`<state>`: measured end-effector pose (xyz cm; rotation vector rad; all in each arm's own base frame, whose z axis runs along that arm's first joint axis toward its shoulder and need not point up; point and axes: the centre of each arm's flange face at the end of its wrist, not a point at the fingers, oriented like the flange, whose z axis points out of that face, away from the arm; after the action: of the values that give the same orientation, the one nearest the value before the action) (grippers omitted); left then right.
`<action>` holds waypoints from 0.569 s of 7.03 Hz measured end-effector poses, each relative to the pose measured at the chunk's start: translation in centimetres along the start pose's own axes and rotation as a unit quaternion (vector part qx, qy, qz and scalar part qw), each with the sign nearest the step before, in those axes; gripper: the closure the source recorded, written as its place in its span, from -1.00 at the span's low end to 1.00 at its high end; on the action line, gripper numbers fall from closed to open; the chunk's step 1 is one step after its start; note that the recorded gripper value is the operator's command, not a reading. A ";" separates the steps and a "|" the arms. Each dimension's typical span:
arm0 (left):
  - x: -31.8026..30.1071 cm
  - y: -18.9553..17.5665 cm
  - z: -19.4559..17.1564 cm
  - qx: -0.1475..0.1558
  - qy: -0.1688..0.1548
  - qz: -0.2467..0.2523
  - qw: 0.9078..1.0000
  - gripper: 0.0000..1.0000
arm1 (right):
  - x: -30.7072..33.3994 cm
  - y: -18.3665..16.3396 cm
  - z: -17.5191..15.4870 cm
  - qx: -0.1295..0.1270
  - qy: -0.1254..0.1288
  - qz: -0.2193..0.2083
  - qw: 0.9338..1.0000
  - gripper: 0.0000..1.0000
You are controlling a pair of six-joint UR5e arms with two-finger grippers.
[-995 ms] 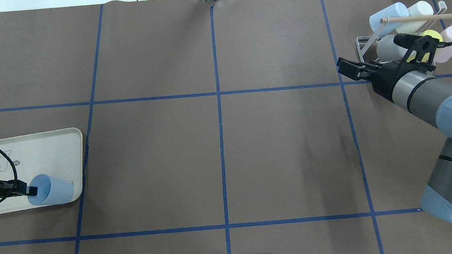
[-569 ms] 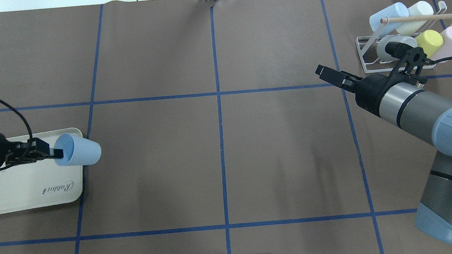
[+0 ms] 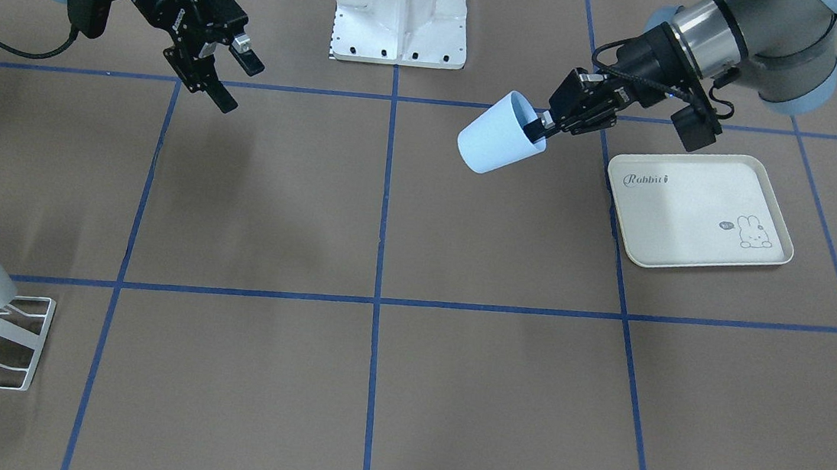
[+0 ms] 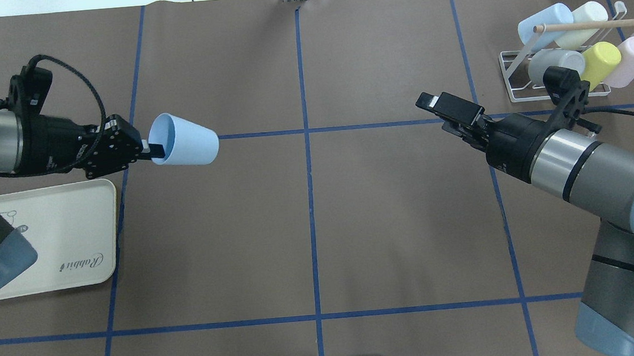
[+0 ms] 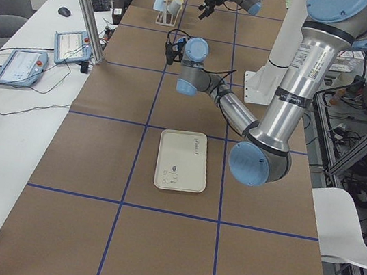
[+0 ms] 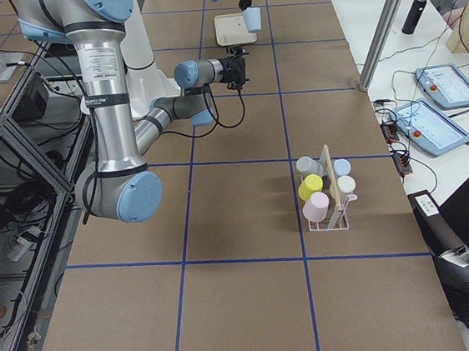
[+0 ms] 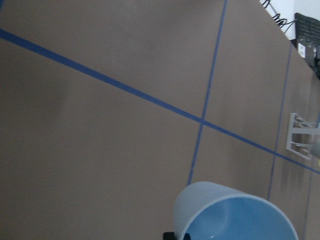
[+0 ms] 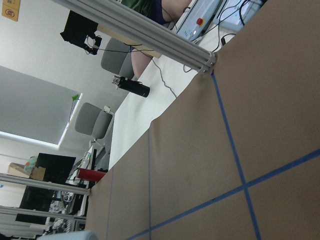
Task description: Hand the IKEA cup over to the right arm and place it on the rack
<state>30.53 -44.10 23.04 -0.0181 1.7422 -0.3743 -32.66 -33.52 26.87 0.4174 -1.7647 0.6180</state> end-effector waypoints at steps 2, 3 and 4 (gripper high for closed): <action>0.3 4.3 3.3 -0.016 0.128 -0.034 0.991 1.00 | -1.8 1.7 -1.1 -0.081 -0.069 0.056 0.993 -1.00; -0.5 6.9 4.8 -0.027 0.179 -0.051 0.982 1.00 | -3.0 2.3 -1.1 -0.107 -0.097 0.098 0.985 -1.00; -0.8 8.8 5.7 -0.034 0.211 -0.062 0.975 1.00 | -4.1 2.6 -0.7 -0.119 -0.114 0.125 0.978 -1.00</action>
<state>37.81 -36.95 20.63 -0.1045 2.1808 -0.4317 -32.51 -31.16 22.58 0.1020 -2.1041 0.5404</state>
